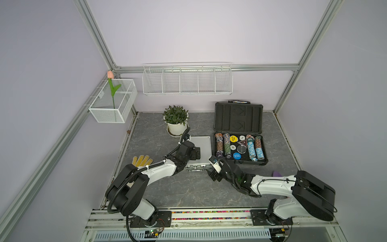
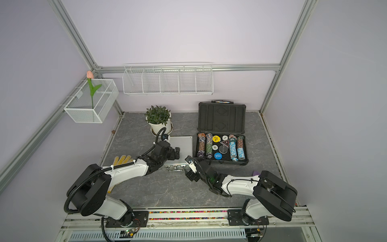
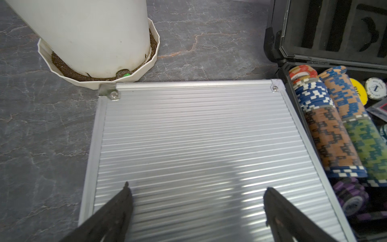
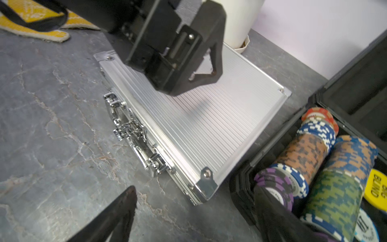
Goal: Close the poker set cases
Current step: Close the lid of the poker set case, then fasten the fastener on the poker set case.
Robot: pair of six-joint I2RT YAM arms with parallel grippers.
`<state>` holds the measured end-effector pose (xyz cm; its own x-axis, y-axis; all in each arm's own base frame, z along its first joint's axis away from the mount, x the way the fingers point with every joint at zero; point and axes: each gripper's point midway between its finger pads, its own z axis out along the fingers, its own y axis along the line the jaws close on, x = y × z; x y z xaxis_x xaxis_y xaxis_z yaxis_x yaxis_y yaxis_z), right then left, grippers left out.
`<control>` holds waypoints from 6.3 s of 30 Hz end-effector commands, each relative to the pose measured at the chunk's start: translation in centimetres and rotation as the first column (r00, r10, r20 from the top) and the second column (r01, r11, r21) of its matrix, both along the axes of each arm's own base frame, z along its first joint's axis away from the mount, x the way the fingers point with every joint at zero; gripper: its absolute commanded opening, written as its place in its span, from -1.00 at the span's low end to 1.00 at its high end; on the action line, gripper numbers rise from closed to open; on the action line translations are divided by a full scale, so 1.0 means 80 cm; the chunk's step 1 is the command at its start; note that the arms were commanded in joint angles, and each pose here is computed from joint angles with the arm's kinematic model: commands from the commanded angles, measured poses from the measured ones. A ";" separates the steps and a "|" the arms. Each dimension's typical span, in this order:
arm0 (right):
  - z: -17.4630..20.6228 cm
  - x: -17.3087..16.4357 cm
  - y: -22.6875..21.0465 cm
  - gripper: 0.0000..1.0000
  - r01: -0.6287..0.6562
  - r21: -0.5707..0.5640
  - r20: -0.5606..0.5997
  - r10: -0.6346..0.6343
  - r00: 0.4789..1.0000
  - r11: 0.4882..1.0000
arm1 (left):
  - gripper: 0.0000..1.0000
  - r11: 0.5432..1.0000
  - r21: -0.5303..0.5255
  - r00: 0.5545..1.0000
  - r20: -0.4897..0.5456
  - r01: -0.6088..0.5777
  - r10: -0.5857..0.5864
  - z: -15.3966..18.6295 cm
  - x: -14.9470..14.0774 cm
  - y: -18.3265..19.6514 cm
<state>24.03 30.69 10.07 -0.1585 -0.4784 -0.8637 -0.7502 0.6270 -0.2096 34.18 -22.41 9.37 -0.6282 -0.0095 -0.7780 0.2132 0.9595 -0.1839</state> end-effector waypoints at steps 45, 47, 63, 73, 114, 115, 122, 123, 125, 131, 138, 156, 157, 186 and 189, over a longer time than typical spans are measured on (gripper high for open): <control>-0.002 -0.004 0.112 0.80 -0.350 -0.147 0.179 0.373 0.911 0.925 | 0.98 0.982 -0.025 0.979 -0.088 -0.185 0.182 -0.042 -0.043 0.066; -0.006 -0.007 0.112 0.80 -0.357 -0.159 0.174 0.382 0.908 0.921 | 0.98 0.981 -0.029 0.980 -0.069 -0.191 0.189 -0.035 -0.043 0.070; -0.037 0.012 0.119 0.82 -0.313 -0.234 0.188 0.358 0.914 0.921 | 0.98 0.977 -0.049 0.975 -0.085 -0.208 0.203 -0.048 -0.031 0.077; -0.057 0.025 0.109 0.93 -0.256 -0.305 0.186 0.321 0.929 0.917 | 0.98 0.973 -0.063 0.969 -0.133 -0.220 0.210 -0.070 -0.044 0.081; -0.100 0.042 0.081 0.47 -0.201 -0.420 0.104 0.267 0.958 0.885 | 0.98 0.967 -0.100 0.967 -0.126 -0.236 0.223 -0.067 -0.050 0.089; -0.101 0.041 0.080 0.42 -0.202 -0.427 0.101 0.268 0.958 0.882 | 0.98 0.967 -0.098 0.967 -0.127 -0.235 0.222 -0.068 -0.051 0.089; -0.108 0.037 0.075 0.24 -0.223 -0.447 0.069 0.283 0.957 0.866 | 0.98 0.965 -0.100 0.965 -0.126 -0.243 0.230 -0.067 -0.051 0.093; -0.107 0.039 0.074 0.24 -0.221 -0.449 0.069 0.280 0.957 0.866 | 0.98 0.964 -0.099 0.964 -0.127 -0.245 0.232 -0.067 -0.052 0.094; -0.107 0.039 0.073 0.23 -0.229 -0.449 0.062 0.285 0.956 0.864 | 0.98 0.965 -0.098 0.964 -0.127 -0.245 0.232 -0.067 -0.052 0.094; -0.109 0.034 0.071 0.14 -0.267 -0.442 0.028 0.311 0.950 0.856 | 0.98 0.964 -0.095 0.963 -0.128 -0.249 0.236 -0.068 -0.052 0.096; -0.110 0.028 0.072 0.02 -0.309 -0.434 -0.008 0.340 0.941 0.846 | 0.98 0.964 -0.091 0.963 -0.127 -0.248 0.236 -0.068 -0.052 0.097; -0.128 0.007 0.059 -0.24 -0.482 -0.384 -0.215 0.431 0.876 0.787 | 0.99 0.965 -0.088 0.963 -0.125 -0.249 0.237 -0.068 -0.052 0.098; -0.120 0.013 0.066 -0.29 -0.484 -0.374 -0.205 0.438 0.875 0.791 | 0.99 0.965 -0.087 0.964 -0.125 -0.248 0.236 -0.068 -0.053 0.099; 0.033 0.091 0.080 0.38 -0.332 -0.020 -0.048 0.330 0.943 0.943 | 0.99 0.971 -0.065 0.971 -0.083 -0.230 0.225 -0.036 -0.044 0.099; 0.036 0.096 0.068 0.68 -0.280 -0.040 -0.047 0.278 0.959 0.959 | 0.99 0.973 -0.058 0.973 -0.073 -0.222 0.218 -0.028 -0.042 0.099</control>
<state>30.80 37.03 11.41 -0.0301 -0.5690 -0.8218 -0.9364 0.3036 -0.1759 30.88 -15.32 7.02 -0.6415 -0.2369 -0.7296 -0.0034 0.9520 -0.3062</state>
